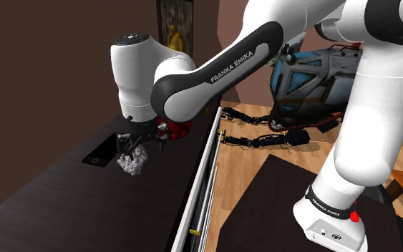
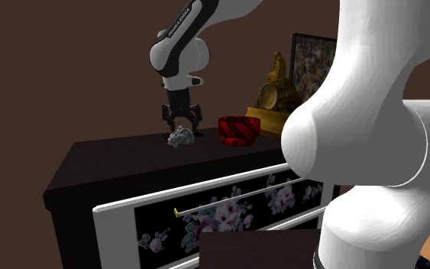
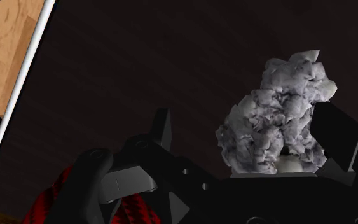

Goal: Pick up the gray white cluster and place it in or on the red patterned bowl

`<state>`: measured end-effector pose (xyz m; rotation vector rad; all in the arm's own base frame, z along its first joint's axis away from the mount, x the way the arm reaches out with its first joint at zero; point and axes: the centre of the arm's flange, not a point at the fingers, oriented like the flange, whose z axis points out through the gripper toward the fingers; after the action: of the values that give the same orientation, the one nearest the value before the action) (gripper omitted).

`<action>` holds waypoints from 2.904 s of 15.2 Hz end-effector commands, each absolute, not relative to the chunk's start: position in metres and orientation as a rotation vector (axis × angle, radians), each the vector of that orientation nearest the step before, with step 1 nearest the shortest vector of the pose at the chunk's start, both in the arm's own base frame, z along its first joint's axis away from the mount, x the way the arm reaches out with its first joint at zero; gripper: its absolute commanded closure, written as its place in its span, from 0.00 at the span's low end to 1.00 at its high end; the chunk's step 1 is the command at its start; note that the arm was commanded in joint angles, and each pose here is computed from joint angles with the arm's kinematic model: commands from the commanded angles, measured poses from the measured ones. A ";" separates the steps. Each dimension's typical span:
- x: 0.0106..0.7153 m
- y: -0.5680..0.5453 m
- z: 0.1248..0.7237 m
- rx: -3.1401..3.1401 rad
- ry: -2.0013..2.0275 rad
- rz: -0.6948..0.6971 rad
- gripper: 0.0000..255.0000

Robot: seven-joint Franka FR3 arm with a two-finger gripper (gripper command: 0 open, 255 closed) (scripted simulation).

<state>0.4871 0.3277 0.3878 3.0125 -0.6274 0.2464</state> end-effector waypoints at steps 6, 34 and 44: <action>0.488 0.328 0.386 3.013 -0.627 0.247 0.00; 0.628 0.282 0.370 2.988 -1.077 -0.464 0.00; 0.622 0.286 0.347 2.988 -1.077 -0.464 0.00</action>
<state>0.6219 0.2855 0.3467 2.9883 -1.0768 -0.4645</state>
